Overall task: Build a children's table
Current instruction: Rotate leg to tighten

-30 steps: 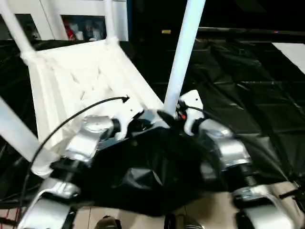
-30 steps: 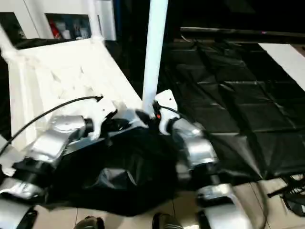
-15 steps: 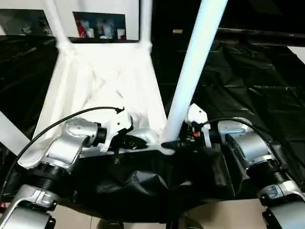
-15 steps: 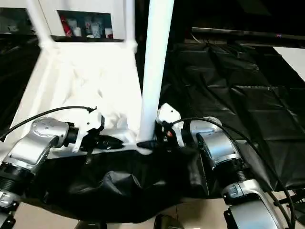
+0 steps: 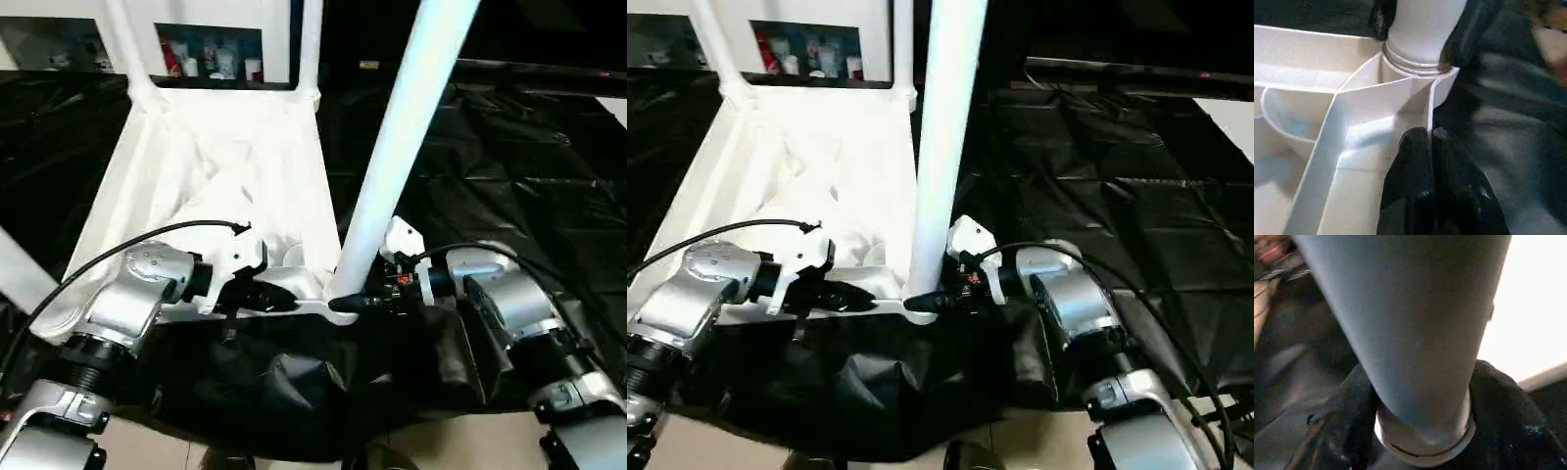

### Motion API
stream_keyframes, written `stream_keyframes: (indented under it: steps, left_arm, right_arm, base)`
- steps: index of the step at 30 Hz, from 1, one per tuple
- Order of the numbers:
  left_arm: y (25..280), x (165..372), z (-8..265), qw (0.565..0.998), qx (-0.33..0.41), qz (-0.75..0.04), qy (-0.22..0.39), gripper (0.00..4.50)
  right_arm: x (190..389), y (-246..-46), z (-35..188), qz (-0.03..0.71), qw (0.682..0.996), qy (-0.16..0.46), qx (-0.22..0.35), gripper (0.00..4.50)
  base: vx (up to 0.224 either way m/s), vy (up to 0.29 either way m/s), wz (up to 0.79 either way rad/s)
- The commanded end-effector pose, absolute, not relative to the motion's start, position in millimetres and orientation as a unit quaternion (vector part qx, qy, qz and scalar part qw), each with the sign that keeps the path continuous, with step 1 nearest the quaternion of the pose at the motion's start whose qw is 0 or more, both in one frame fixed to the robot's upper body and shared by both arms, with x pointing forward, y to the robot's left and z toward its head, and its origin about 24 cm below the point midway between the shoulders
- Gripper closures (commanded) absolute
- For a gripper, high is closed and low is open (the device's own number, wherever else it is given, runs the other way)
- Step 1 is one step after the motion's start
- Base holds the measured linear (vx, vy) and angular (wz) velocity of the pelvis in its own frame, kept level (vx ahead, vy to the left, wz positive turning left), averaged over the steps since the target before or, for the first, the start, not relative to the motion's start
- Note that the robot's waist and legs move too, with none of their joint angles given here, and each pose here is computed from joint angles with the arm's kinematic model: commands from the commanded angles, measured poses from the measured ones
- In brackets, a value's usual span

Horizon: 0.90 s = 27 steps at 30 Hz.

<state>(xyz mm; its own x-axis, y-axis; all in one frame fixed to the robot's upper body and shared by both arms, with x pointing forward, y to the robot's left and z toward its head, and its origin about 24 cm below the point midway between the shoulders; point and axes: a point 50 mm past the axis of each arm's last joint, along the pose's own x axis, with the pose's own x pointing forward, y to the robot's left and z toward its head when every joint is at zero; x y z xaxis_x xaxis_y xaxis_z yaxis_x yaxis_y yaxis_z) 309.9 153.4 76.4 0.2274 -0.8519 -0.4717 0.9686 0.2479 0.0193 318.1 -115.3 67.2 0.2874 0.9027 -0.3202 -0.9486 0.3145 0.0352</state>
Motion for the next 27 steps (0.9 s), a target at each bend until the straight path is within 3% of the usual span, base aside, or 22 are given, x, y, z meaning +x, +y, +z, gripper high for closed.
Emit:
stream_keyframes:
  steps: [1,6,9,11,12,13,15,18,22,27]
  left_arm:
    - [138.5,324.6,91.3,0.806,0.148,-0.554,0.149,4.5]
    - [120.4,338.2,89.4,0.851,0.129,-0.488,0.146,4.5]
    - [112.4,343.6,90.6,0.87,0.118,-0.458,0.14,4.5]
    - [96.6,347.5,93.1,0.885,0.107,-0.435,0.126,4.5]
    - [92.6,346.5,93.3,0.884,0.106,-0.438,0.123,4.5]
    - [90.3,345.4,93.2,0.882,0.106,-0.443,0.121,4.5]
    - [88.2,343.5,92.7,0.878,0.111,-0.45,0.117,4.5]
    - [88.5,340.3,90.9,0.874,0.112,-0.459,0.117,4.5]
    - [92.3,336.1,88.1,0.864,0.119,-0.474,0.119,4.5]
    - [105.0,325.2,85.6,0.824,0.147,-0.534,0.121,4.5]
  right_arm:
    - [321.5,-104.2,53.9,0.523,0.834,0.161,-0.068,2.08]
    - [327.6,-78.9,46.2,0.421,0.895,0.149,-0.01,2.36]
    - [329.0,-67.7,43.1,0.381,0.912,0.149,0.007,2.38]
    - [330.1,-46.7,41.6,0.335,0.93,0.148,0.018,2.4]
    - [328.5,-40.1,42.5,0.342,0.928,0.145,0.018,2.4]
    - [327.1,-35.9,43.5,0.35,0.926,0.142,0.022,1.87]
    - [326.4,-32.4,46.3,0.354,0.924,0.138,0.046,1.72]
    - [323.4,-30.3,49.1,0.384,0.914,0.129,0.032,1.52]
    - [322.9,-34.1,52.3,0.405,0.907,0.115,0.006,1.2]
    - [318.7,-57.6,61.4,0.501,0.859,0.101,-0.033,1.2]
  base:
    - [0.0,0.0,0.0]
    - [0.0,0.0,0.0]
    - [0.0,0.0,0.0]
    - [0.0,0.0,0.0]
    - [0.0,0.0,0.0]
    - [0.0,0.0,0.0]
    - [0.0,0.0,0.0]
    - [0.0,0.0,0.0]
    - [0.0,0.0,0.0]
    - [0.0,0.0,0.0]
